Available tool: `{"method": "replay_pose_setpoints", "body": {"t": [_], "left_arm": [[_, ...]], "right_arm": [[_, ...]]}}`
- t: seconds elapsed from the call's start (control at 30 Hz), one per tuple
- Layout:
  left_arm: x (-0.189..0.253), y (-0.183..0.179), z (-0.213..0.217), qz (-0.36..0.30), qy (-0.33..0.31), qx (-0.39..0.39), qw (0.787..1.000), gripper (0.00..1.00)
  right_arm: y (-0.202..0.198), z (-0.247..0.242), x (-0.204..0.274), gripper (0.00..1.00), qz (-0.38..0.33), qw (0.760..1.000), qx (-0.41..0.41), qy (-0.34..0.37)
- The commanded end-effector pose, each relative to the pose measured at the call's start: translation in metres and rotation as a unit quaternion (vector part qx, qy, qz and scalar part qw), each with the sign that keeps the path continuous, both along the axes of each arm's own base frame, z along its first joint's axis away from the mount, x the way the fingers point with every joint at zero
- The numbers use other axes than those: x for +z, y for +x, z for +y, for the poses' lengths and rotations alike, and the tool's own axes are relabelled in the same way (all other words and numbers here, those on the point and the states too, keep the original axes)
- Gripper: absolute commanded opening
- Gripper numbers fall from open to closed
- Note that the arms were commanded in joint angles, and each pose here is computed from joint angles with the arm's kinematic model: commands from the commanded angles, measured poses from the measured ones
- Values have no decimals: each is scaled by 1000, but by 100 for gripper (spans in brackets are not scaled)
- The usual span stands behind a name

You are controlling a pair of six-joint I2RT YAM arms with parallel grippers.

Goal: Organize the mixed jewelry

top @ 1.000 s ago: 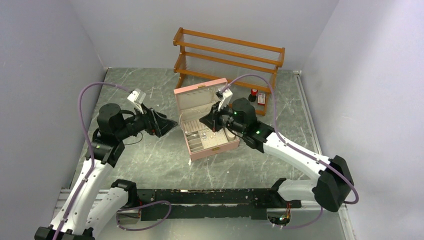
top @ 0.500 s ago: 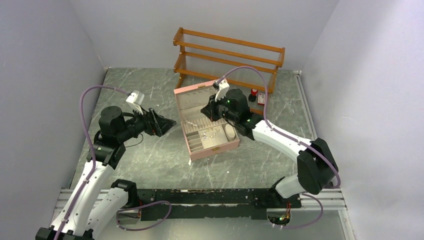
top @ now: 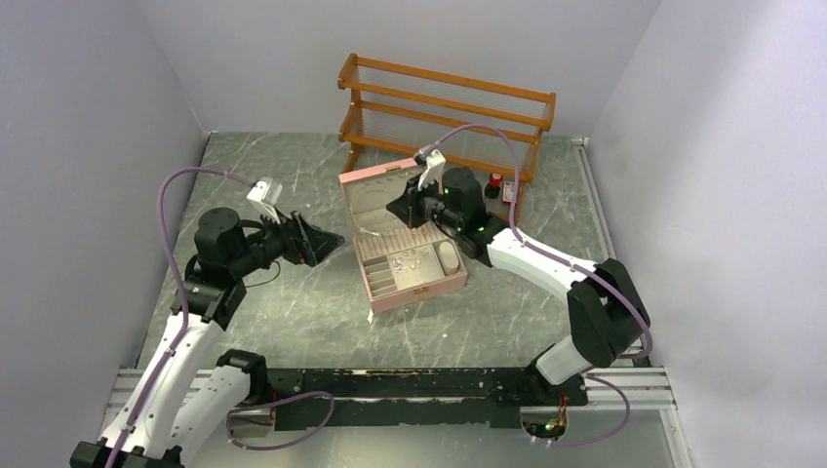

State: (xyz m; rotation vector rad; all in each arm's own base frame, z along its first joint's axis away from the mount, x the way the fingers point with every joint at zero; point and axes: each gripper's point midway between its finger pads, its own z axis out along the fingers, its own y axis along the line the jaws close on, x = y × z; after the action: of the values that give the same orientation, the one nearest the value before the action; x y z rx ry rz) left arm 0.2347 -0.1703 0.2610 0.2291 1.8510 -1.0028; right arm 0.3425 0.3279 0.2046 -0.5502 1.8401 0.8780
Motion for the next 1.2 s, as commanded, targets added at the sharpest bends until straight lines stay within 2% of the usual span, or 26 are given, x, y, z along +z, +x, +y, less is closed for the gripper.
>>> {"method": "replay_pose_setpoints", "body": {"t": [0.0, 0.67, 1.17], "left_arm": [[3, 0, -4, -13, -7, -10, 1000, 87], [1, 1, -6, -8, -11, -13, 1000, 87], [2, 1, -6, -8, -13, -15, 1000, 86]], "right_arm": [[11, 7, 24, 0, -37, 999, 7, 28], [43, -7, 10, 0, -19, 997, -68, 5], [56, -10, 0, 3, -16, 996, -79, -34]]}}
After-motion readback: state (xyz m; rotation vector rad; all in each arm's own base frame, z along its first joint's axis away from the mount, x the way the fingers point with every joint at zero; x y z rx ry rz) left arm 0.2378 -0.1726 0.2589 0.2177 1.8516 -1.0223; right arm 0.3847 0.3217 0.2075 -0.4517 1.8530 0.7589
